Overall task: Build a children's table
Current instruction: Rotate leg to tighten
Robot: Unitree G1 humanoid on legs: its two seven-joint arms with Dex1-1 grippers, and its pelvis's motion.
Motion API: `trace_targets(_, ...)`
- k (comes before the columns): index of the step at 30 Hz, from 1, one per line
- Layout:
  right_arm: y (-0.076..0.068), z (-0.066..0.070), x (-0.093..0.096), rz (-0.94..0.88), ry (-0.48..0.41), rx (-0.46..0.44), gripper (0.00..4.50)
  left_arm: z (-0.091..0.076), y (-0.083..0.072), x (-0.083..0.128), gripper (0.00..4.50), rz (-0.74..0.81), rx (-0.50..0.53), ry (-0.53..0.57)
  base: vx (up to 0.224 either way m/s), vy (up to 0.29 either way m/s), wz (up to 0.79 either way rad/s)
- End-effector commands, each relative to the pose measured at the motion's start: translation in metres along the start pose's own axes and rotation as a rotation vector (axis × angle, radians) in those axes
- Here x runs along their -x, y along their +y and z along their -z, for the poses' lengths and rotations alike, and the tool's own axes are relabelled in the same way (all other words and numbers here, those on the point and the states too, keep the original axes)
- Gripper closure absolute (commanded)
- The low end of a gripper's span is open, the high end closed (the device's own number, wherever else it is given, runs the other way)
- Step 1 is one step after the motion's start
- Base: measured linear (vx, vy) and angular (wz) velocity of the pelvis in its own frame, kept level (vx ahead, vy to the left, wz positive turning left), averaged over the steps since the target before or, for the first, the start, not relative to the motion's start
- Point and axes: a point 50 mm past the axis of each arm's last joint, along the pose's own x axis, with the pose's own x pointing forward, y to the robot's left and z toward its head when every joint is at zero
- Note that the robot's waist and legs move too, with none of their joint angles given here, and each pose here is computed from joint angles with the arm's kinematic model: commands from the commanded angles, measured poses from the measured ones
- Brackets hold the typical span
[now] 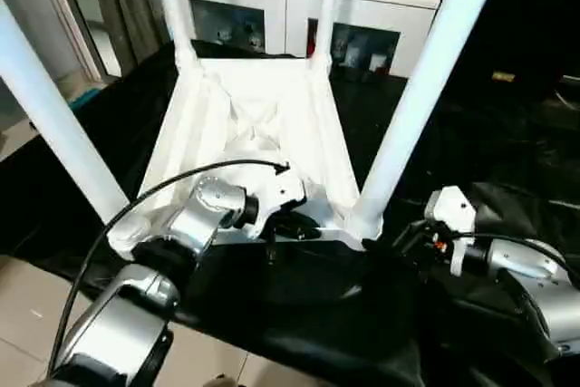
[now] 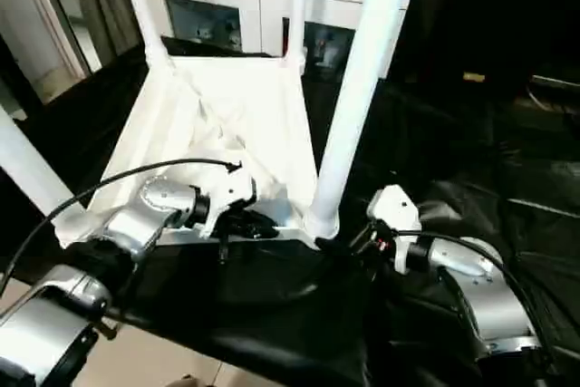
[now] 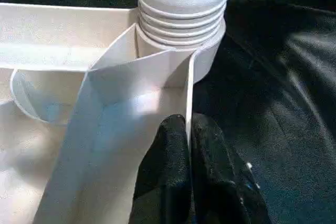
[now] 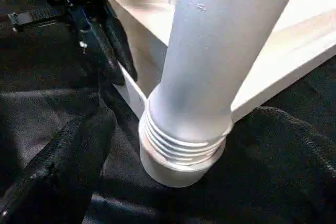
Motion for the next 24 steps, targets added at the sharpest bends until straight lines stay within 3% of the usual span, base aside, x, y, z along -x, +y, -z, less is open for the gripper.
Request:
trace_targets(1,-0.003,0.000,-0.003,0.014,0.019,0.024,0.00,0.007,0.000,0.005,4.46,0.005,0.016,0.038,0.000,0.000,0.00)
trace_targets(7,-0.006,0.000,-0.011,0.021,0.019,0.017,0.00,0.010,-0.004,0.005,4.46,0.038,0.024,0.034,0.000,0.000,0.00)
trace_targets(13,-0.005,-0.005,-0.021,-0.011,-0.051,-0.031,0.00,0.009,-0.005,0.005,4.46,0.041,0.026,0.024,0.000,0.000,0.00)
trace_targets(24,-0.005,-0.002,-0.027,-0.055,-0.049,-0.058,0.90,0.011,-0.005,0.006,4.50,0.034,0.033,0.030,0.000,0.000,0.00)
